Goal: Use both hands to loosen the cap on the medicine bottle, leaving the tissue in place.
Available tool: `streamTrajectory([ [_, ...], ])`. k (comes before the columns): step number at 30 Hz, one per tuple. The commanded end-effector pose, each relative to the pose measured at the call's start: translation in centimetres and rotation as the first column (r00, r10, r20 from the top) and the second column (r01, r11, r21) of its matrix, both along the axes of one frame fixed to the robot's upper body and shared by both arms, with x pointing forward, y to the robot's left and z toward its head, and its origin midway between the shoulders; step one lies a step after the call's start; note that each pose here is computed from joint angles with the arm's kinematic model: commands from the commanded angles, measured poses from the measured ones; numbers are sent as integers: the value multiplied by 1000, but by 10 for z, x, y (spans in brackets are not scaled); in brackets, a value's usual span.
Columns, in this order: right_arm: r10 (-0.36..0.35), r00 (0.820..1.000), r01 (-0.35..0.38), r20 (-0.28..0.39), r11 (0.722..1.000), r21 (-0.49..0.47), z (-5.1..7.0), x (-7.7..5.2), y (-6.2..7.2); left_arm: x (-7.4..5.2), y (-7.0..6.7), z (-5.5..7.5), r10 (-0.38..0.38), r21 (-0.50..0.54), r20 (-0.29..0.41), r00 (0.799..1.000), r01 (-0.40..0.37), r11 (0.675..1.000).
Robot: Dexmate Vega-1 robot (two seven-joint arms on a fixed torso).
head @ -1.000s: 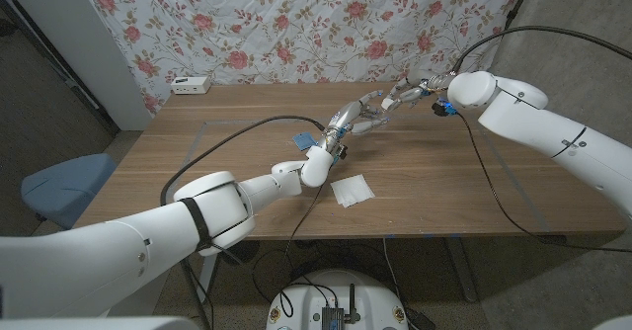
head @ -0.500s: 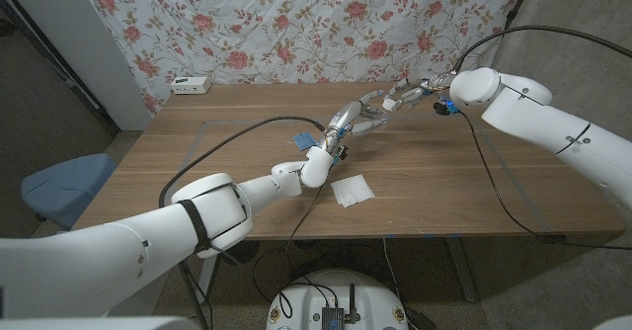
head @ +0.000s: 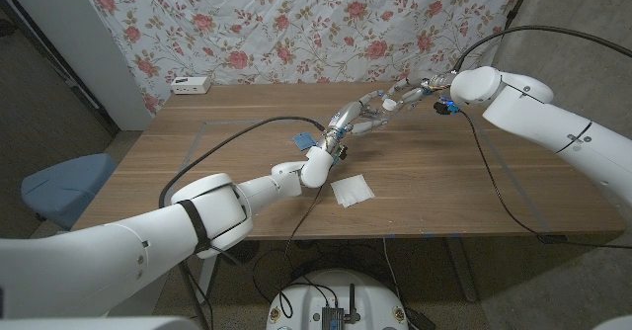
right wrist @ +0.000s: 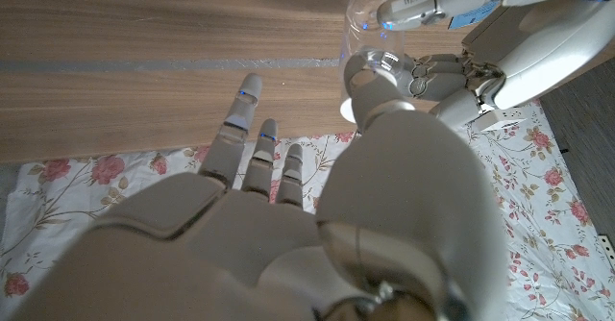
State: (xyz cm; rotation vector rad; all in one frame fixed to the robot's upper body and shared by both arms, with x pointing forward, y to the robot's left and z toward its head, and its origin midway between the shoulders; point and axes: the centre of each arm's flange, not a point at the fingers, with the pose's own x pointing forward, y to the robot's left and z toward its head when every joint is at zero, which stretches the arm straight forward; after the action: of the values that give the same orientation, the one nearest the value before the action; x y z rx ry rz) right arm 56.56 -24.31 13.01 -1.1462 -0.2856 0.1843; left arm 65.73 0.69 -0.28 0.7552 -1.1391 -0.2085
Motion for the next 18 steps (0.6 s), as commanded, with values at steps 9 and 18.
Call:
streamTrajectory([
  [9,8,1000,-9,11,1000,19,1,2,-2,2,1,0,10,0,-5,1000,-10,1000],
  [18,15,1000,-15,-7,1000,3,1,3,-1,3,0,1,14,1,-9,1000,-14,1000],
])
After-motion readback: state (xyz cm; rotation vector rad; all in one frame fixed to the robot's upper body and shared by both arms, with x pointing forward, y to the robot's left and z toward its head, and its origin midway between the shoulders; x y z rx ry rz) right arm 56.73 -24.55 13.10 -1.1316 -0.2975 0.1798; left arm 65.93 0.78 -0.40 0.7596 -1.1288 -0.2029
